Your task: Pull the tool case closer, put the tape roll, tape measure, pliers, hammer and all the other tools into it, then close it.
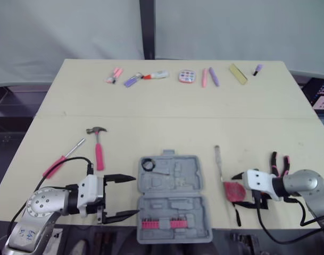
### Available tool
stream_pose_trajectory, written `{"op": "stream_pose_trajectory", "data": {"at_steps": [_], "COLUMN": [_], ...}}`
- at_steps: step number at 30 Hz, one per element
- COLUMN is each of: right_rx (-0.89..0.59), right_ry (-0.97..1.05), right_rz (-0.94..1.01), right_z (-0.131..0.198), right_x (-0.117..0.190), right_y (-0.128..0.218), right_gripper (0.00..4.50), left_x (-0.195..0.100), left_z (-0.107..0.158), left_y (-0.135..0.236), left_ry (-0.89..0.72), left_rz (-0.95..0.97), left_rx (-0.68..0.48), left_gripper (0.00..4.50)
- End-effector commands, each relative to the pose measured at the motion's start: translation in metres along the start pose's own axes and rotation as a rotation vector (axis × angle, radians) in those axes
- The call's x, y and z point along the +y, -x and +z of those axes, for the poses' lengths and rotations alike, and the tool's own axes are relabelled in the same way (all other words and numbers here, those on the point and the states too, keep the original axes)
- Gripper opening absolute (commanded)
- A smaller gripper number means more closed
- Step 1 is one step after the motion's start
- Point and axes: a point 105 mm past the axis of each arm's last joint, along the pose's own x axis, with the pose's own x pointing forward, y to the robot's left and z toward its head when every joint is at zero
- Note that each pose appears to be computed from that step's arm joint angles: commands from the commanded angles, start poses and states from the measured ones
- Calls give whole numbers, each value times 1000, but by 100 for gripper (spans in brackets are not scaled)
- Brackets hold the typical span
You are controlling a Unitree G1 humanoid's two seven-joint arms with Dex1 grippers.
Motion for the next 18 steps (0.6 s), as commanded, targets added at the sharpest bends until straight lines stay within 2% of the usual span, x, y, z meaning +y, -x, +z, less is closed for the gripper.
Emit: {"op": "stream_pose_trajectory", "data": {"at_steps": [1, 3, 10, 14, 18], "right_rx": [-10, -9, -8, -45, 21], "right_ry": [7, 6, -3, 34, 55], "right_rz": [9, 12, 2, -86, -78], "right_z": [3, 3, 4, 45, 64], "right_x": [0, 1, 2, -20, -31], "right_y": [2, 3, 5, 30, 47], "right_gripper": [357, 294, 294, 294, 294], "left_x": [-1, -2, -4, -1, 14], "left_z": [-2, -3, -6, -8, -1], "left_y": [4, 5, 7, 9, 2], "left_ry": [-20, -20, -18, -13, -39], "left_rz": [11, 12, 10, 20, 59], "left_rx": [3, 3, 1, -1, -10], "left_gripper": [450, 450, 450, 450, 450]}}
